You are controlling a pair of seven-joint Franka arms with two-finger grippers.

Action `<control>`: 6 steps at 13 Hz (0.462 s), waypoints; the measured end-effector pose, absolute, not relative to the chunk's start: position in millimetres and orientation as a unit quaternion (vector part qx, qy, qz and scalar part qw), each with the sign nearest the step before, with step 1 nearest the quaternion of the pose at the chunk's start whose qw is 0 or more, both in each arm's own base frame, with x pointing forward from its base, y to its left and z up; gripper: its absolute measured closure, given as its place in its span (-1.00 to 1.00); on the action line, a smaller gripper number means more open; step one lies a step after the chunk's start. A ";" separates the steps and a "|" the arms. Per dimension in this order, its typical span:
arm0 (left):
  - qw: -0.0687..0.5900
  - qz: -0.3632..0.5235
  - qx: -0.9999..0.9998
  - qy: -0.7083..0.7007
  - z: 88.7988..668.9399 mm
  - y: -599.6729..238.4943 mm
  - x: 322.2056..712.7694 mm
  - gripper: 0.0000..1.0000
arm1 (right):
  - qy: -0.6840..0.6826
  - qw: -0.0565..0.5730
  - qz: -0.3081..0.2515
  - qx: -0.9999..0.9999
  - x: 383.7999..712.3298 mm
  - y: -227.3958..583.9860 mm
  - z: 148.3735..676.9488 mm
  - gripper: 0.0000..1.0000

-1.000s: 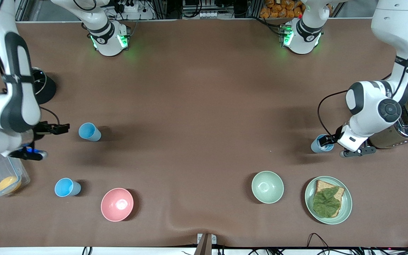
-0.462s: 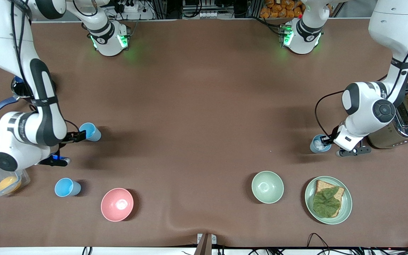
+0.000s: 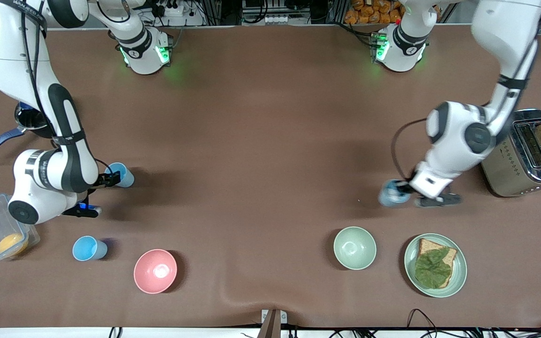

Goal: Stack blue cups with both arms
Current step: 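Carry the blue cup with the left gripper to the table middle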

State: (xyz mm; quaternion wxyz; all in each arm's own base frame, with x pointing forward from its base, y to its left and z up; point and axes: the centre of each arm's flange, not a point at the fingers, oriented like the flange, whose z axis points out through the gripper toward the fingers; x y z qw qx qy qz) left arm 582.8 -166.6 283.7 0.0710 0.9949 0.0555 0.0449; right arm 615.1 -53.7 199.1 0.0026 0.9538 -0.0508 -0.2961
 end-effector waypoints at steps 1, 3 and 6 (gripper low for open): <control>0.080 0.038 0.994 0.062 291.6 -213.1 571.8 0.93 | -0.051 0.002 -0.298 0.953 613.0 -53.5 196.4 -0.35; 0.086 0.016 0.992 0.085 300.2 -305.9 540.5 0.93 | -0.048 0.001 -0.302 0.952 610.1 -52.5 193.4 0.08; 0.072 0.008 0.991 0.114 283.4 -403.5 498.5 0.93 | -0.040 -0.002 -0.303 0.952 609.4 -51.3 193.6 0.77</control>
